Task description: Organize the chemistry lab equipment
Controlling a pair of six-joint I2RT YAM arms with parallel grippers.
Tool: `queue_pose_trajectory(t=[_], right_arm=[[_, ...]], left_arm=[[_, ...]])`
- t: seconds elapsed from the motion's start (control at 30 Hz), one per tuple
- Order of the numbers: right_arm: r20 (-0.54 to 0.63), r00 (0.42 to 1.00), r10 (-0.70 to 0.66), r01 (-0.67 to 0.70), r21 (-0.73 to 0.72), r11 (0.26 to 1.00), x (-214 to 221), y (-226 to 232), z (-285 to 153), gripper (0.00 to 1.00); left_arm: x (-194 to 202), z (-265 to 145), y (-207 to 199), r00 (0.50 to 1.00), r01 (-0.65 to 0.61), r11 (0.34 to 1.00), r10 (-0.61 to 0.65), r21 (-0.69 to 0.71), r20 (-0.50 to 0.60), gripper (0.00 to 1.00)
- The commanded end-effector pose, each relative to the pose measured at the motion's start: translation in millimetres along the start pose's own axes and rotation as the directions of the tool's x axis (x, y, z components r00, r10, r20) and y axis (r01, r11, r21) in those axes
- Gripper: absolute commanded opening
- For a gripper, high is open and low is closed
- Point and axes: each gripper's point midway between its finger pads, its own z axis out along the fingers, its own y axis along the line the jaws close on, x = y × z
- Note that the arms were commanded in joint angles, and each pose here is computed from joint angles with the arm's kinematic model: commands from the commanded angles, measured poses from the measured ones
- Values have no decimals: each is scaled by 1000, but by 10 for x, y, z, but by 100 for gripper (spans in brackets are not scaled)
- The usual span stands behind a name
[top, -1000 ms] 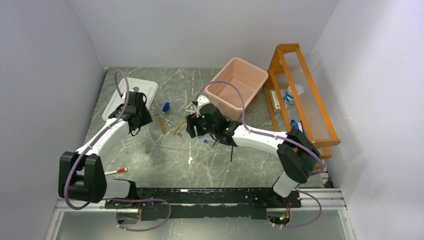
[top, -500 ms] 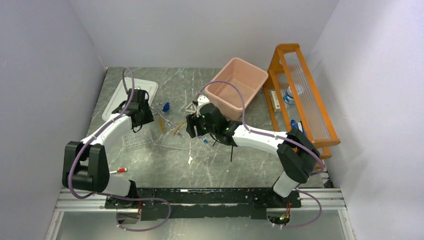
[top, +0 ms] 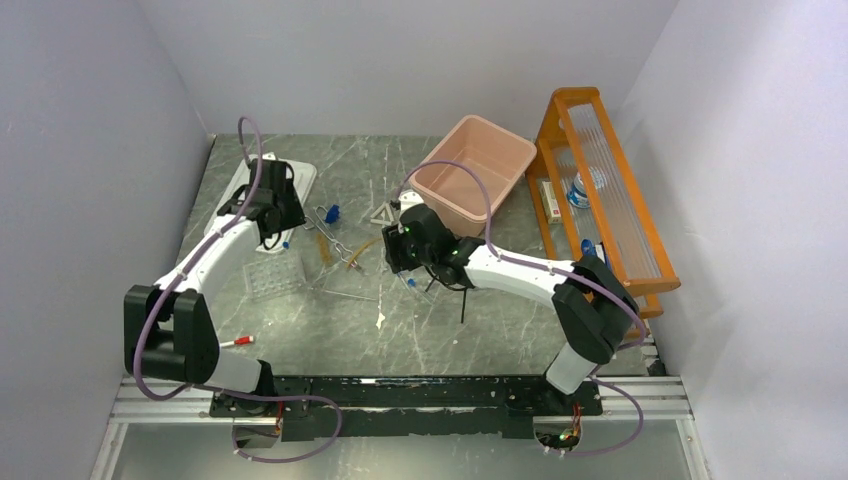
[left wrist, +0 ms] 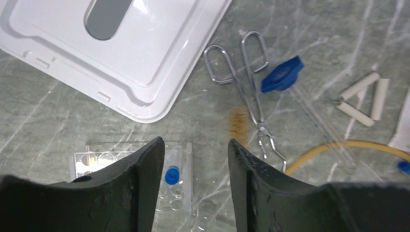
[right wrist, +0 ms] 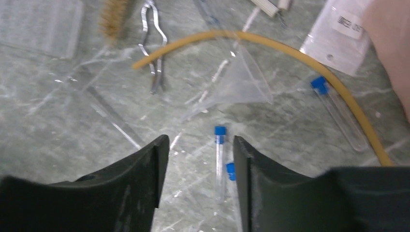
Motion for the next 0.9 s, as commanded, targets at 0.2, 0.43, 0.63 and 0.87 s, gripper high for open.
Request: queue_pose_trajectory(t=[0.2, 0.43, 0.63, 0.87], right_arm=[[-299, 943, -143, 192, 140, 972, 433, -420, 42, 38], [-433, 876, -213, 272, 78, 959, 692, -440, 10, 32], [-486, 842, -235, 292, 45, 955, 884, -451, -31, 30], [-512, 840, -178, 288, 144, 947, 1021, -708, -202, 33]], left_arm=[[-484, -808, -758, 998, -24, 890, -5, 456, 61, 61], [-523, -1084, -928, 997, -39, 819, -2, 572, 72, 68], [-532, -1279, -1002, 992, -75, 761, -10, 645, 127, 69], [-484, -1344, -1080, 992, -78, 715, -12, 695, 123, 68]])
